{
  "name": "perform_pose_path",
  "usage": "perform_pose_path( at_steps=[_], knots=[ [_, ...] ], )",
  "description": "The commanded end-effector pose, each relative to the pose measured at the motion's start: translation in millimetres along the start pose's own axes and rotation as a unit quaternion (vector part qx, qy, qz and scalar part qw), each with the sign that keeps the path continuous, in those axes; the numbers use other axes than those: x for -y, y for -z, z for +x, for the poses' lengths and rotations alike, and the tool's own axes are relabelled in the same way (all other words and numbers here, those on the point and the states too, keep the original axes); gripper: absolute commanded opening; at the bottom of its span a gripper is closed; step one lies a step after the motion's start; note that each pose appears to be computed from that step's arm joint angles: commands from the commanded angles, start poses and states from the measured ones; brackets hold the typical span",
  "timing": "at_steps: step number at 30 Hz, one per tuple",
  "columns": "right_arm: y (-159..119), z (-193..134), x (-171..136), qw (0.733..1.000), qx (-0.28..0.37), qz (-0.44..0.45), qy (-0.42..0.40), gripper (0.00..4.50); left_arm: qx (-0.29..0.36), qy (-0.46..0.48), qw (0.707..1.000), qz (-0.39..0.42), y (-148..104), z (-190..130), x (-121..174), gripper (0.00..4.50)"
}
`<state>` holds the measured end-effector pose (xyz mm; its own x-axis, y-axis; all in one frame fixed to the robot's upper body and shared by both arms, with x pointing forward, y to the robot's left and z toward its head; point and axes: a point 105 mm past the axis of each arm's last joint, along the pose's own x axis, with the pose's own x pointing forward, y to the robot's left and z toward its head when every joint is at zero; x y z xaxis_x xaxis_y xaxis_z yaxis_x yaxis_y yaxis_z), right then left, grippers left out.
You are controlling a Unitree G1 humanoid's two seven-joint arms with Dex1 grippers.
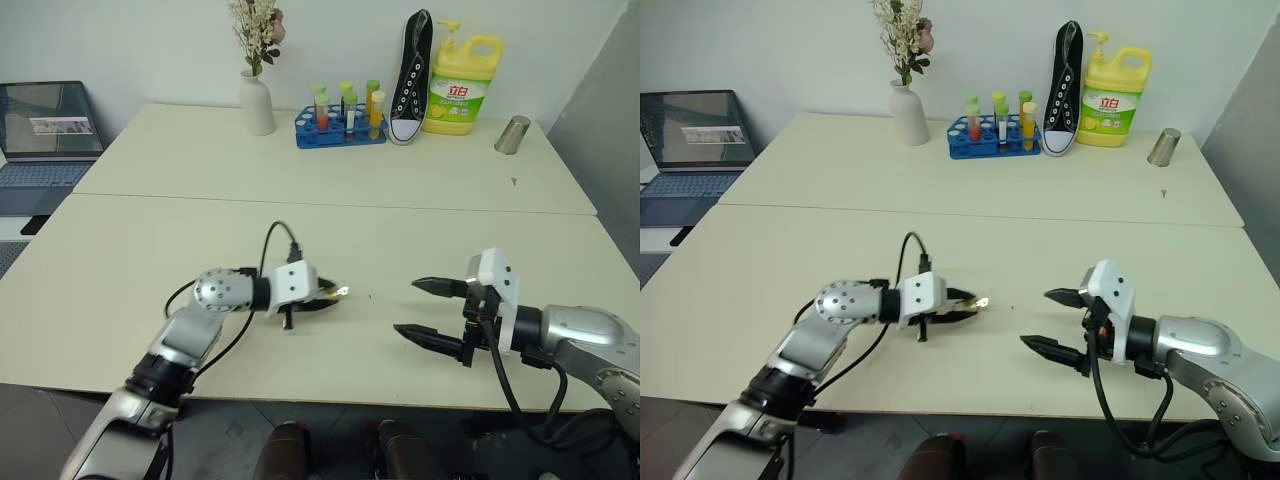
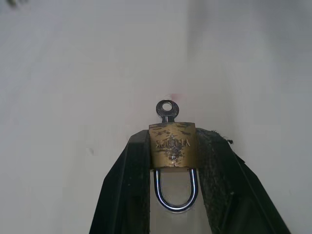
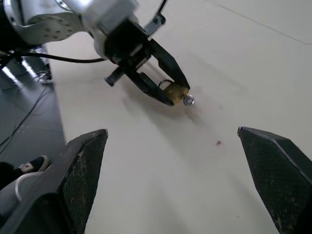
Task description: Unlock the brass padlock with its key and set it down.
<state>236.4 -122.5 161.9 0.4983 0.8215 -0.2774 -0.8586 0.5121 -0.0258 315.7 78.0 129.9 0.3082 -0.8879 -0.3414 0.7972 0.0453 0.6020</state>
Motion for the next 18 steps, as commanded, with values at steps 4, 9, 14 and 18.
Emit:
perform_pose_path(
  at_steps=[4, 9, 14, 18],
  knots=[
    [-5, -11, 2, 0.999, 0.022, -0.022, 0.039, 4.5, 0.086, -0.025, 0.979, 0.185, -43, 1, -21, 0.97],
    [-13, -8, 2, 0.997, 0.048, -0.029, 0.044, 4.5, 0.128, -0.047, 0.94, 0.313, -61, -2, -26, 0.97],
    [-20, -3, 0, 0.997, 0.065, -0.02, 0.033, 4.5, 0.137, -0.055, 0.92, 0.362, -60, -3, -22, 0.97],
    [-25, 1, 0, 0.997, 0.078, -0.008, 0.018, 4.5, 0.136, -0.061, 0.917, 0.37, -58, -3, -21, 0.97]
  ],
)
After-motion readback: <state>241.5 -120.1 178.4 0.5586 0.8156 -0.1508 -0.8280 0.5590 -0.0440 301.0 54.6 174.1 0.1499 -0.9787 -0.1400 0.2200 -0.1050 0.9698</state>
